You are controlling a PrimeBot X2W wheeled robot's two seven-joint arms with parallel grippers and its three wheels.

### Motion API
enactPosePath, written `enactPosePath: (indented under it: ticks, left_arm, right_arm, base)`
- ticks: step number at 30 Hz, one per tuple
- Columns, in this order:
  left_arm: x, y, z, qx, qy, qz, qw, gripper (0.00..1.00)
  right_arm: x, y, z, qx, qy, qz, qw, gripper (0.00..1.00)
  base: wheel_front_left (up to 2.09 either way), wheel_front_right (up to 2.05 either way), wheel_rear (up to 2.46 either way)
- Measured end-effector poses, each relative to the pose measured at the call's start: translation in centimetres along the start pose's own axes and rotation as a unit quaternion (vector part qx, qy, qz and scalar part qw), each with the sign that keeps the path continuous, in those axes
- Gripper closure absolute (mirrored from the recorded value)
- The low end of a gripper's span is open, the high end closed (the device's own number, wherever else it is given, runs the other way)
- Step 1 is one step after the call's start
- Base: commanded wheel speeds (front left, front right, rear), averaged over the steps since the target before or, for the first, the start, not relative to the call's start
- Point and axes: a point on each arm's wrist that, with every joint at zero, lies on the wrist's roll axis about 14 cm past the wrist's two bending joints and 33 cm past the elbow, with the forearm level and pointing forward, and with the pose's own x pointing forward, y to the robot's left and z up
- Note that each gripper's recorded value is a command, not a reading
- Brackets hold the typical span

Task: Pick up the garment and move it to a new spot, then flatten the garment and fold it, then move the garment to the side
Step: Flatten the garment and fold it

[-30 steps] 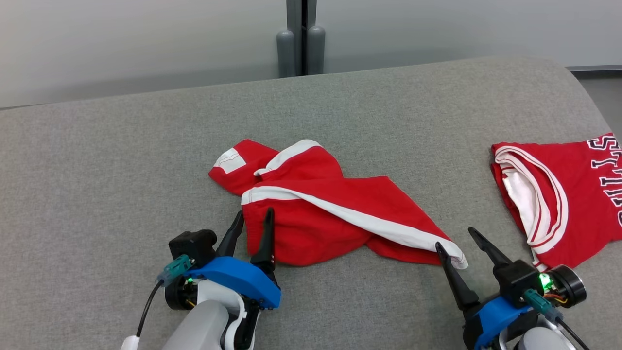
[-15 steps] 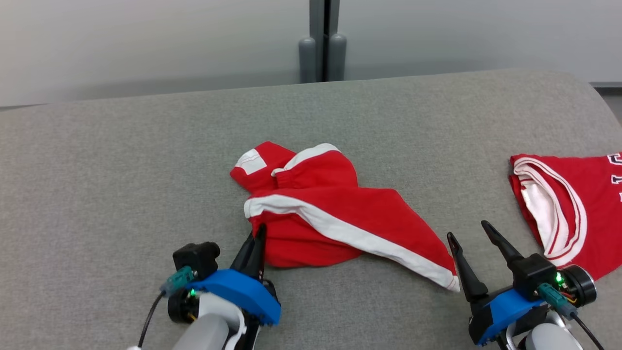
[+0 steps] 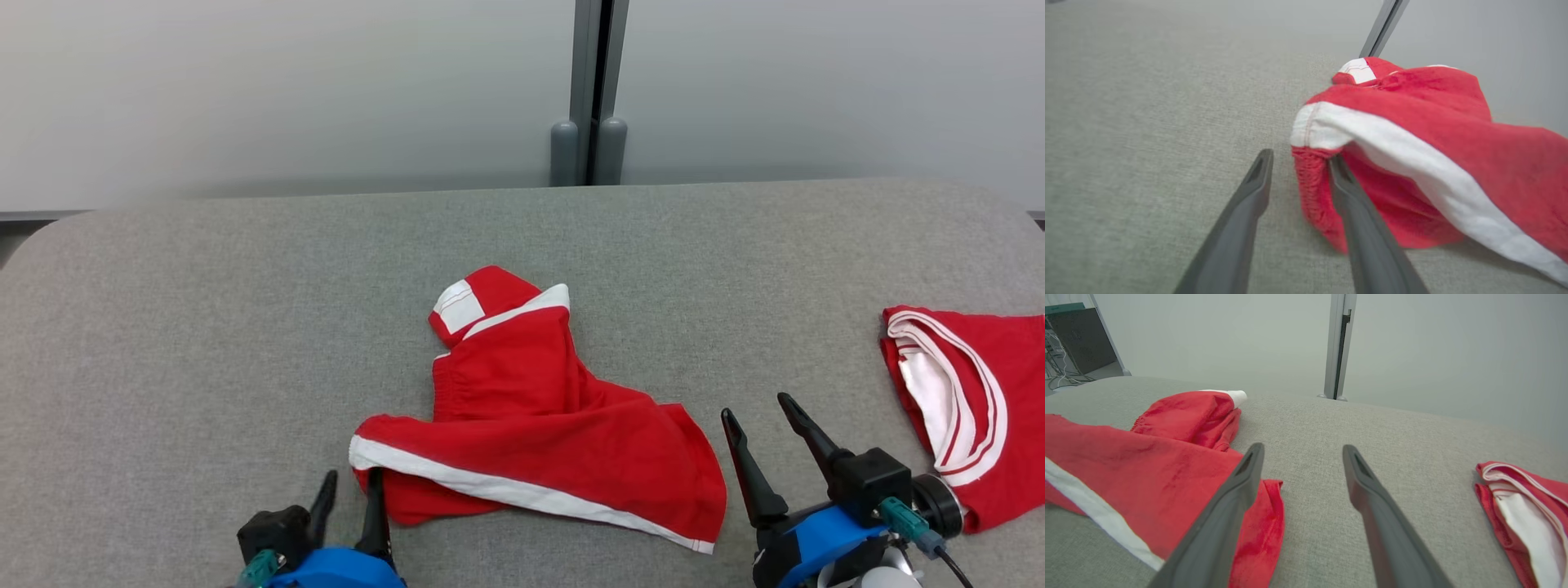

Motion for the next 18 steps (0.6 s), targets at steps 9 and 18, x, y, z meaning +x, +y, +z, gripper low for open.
enactPosePath:
  ticks: [9,18]
  left_arm:
    - [-1.6,0.6,5.6,0.076,-0.103,0.023,0.991,0.00]
    - [-2.2,1.0,4.8,0.086,-0.095,0.036,0.991,0.00]
  right_arm:
    - [-1.8,-0.7,0.8,0.038,-0.019,-0.036,0.998,0.00]
    - [-3.3,0.6,-1.7,0.051,0.018,-0.029,0.998,0.00]
  base:
    - [0.00,0.00,0.00]
    - [0.00,0.00,0.00]
